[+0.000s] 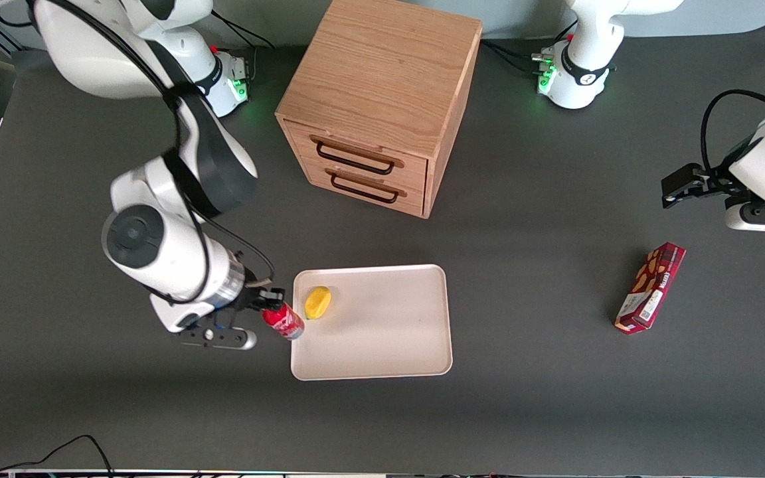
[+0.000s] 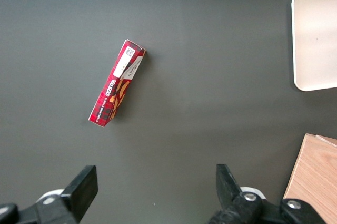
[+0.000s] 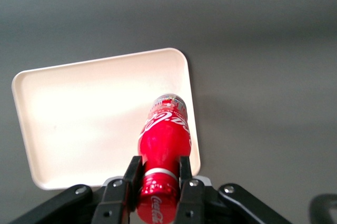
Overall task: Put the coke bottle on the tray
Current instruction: 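Carry the bottle onto the white tray beside the lemon and lower it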
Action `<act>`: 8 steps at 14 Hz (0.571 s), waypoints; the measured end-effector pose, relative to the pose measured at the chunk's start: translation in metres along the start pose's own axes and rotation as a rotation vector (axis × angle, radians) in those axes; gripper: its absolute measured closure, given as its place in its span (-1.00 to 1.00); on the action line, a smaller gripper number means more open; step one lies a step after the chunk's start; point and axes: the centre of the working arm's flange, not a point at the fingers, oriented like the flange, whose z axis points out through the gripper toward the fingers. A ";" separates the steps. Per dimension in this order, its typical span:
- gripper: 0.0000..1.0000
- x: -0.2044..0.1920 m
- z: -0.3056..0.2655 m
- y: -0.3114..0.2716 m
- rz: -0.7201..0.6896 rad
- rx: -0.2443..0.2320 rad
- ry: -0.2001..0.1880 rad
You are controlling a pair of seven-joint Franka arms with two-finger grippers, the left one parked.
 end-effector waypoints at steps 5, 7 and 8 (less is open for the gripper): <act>0.34 0.023 0.066 -0.006 0.010 0.032 0.051; 0.34 0.024 0.077 -0.005 0.015 0.030 0.047; 0.34 0.025 0.079 -0.006 0.022 0.036 0.049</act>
